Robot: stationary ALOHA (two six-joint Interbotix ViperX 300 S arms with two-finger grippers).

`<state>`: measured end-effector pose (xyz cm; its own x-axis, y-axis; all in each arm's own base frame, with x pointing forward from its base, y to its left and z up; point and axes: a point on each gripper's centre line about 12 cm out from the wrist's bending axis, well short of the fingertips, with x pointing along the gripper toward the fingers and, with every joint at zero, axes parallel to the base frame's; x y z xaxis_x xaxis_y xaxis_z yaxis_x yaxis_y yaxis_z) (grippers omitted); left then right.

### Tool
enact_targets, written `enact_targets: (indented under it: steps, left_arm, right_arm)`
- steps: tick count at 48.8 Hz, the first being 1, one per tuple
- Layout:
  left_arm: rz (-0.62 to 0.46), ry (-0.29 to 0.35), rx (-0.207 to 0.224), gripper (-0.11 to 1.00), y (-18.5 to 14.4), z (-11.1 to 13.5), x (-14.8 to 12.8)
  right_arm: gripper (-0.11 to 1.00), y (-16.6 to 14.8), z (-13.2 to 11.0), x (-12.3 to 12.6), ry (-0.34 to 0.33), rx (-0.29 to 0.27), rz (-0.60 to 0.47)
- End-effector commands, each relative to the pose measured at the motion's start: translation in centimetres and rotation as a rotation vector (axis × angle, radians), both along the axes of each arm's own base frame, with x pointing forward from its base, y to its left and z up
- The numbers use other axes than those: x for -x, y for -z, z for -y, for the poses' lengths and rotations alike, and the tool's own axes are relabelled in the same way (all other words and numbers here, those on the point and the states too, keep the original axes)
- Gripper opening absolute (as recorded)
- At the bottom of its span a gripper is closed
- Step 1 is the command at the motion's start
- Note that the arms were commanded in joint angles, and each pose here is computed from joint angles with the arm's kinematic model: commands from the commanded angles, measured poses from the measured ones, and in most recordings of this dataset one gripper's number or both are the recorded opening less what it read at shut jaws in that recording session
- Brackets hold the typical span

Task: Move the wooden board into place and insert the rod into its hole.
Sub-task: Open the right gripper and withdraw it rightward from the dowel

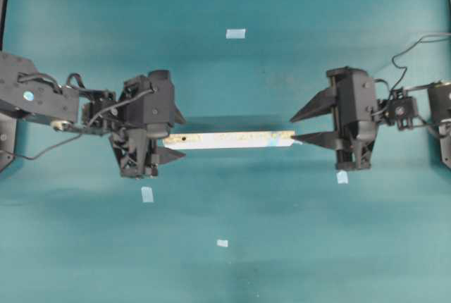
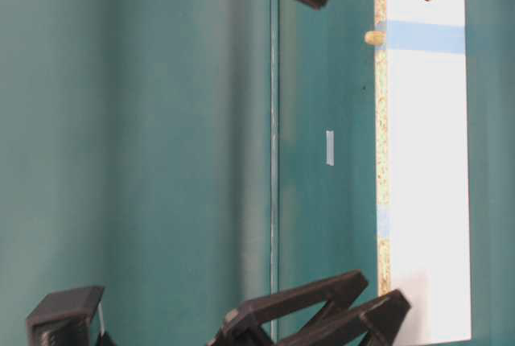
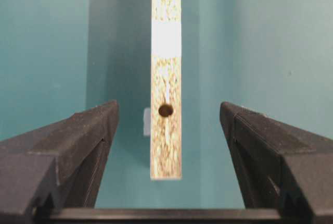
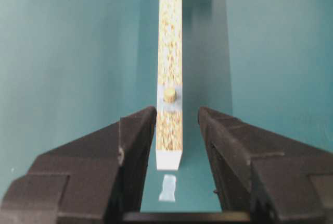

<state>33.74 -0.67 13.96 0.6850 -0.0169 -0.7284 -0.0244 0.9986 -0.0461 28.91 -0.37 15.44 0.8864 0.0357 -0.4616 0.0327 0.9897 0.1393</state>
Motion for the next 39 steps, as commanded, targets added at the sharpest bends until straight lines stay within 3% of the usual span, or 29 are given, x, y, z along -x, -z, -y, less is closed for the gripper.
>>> enact_targets:
  steps: [1,13,39]
  left_arm:
    - [0.031,0.003,0.0,0.77,-1.2,0.1,0.1]
    - [0.037,0.003,0.0,0.76,-1.4,0.0,0.5]
    - [0.035,-0.001,0.002,0.76,-1.4,0.0,1.9]
  right_arm:
    - [0.56,-0.8,0.0,0.6,0.002,0.004,0.008]
    - [0.57,0.2,0.1,2.6,0.015,0.015,-0.075]
    - [0.57,-0.1,0.1,3.8,0.015,0.017,-0.062]
